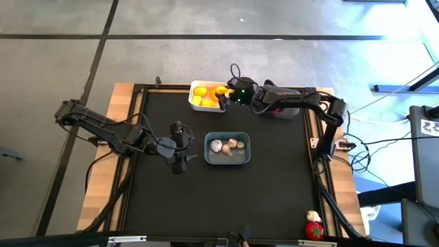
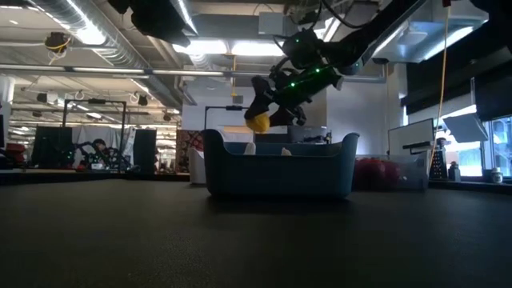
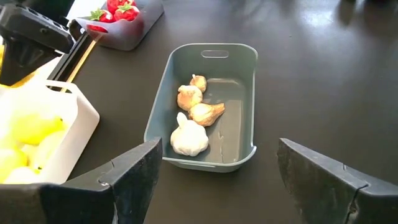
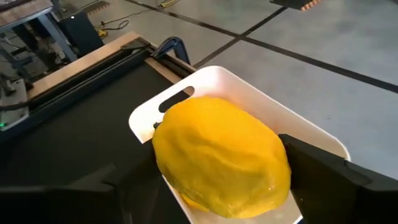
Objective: Sort produce into baskets
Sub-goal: Put the yellow lemon into the white bin, then put the white garlic into the blue bin
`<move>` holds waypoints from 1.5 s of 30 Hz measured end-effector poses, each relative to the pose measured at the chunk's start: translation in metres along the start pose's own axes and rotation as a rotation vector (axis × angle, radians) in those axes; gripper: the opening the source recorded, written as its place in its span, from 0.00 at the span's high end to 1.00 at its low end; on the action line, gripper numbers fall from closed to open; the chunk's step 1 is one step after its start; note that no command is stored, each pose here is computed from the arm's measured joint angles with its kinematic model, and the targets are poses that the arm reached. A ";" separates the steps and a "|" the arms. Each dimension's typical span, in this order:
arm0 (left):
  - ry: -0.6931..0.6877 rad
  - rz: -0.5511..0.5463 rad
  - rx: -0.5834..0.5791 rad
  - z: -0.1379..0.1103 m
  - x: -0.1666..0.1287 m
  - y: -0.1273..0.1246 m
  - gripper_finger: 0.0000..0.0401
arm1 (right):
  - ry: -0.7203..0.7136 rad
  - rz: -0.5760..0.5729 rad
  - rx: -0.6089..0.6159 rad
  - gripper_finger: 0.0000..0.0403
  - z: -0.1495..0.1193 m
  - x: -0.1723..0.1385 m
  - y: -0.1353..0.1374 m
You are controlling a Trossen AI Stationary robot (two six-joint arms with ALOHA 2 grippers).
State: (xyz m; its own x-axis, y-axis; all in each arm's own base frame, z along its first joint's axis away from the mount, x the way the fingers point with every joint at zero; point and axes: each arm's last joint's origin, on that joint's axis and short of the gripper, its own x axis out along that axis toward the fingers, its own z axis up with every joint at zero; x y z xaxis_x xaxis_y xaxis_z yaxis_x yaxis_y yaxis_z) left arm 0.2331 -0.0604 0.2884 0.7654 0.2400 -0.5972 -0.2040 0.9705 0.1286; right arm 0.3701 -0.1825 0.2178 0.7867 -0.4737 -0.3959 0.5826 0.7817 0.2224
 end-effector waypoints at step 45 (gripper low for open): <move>0.001 0.000 -0.018 0.000 0.000 0.000 0.22 | 1.094 -0.108 -0.207 0.04 -0.048 -0.226 0.078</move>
State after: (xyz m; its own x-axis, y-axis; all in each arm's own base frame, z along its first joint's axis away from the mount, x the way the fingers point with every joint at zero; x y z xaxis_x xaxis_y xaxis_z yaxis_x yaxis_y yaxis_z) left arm 0.2331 -0.0604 0.2882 0.7649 0.2402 -0.5977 -0.2148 0.9699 0.1148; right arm 0.2280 0.0045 0.2815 0.0715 -0.0112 -0.9974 0.5119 0.8586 0.0270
